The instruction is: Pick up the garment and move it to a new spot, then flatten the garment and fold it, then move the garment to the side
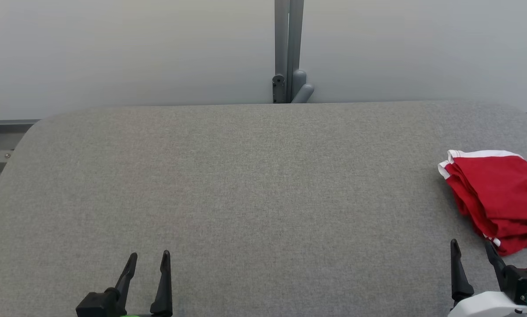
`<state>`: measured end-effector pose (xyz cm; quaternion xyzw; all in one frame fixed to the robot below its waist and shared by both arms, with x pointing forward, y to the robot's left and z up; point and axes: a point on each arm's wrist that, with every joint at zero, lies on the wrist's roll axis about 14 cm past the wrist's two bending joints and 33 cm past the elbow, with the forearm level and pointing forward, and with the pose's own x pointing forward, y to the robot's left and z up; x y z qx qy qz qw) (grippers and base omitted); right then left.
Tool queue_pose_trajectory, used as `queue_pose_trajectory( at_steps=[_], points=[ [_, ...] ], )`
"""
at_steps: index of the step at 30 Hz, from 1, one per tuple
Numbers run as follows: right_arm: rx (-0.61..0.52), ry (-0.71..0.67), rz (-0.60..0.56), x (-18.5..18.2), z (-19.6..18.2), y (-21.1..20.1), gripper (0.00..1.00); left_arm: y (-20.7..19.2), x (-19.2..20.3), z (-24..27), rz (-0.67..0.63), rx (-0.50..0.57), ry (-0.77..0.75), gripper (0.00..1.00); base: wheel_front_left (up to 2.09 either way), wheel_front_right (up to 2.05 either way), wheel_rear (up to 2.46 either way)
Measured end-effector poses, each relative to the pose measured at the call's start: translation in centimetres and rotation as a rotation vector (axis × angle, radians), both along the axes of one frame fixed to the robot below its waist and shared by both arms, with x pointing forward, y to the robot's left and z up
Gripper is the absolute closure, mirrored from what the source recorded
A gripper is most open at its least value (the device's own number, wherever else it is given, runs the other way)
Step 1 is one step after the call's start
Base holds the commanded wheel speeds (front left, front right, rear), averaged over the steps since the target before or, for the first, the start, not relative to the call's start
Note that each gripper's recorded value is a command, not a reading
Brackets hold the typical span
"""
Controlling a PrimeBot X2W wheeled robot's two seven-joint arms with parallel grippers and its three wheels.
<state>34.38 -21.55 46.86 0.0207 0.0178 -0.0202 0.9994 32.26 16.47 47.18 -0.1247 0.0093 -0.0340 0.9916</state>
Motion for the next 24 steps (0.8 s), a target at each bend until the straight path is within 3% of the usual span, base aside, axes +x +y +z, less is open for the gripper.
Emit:
queue_pose_trajectory(
  at_steps=[10, 24],
  points=[
    [0.011, 0.002, 0.012, 0.3, -0.1, 0.5, 0.0, 0.2, 0.0, 0.2, 0.015, 0.004, -0.005, 0.0, 0.0, 0.0, 0.0],
    [0.0, 0.0, 0.128, 2.3, 0.1, 4.2, 0.0, 3.5, -2.3, 0.1, 0.131, -0.007, -0.01, 0.0, 0.0, 0.0, 0.0]
  ],
)
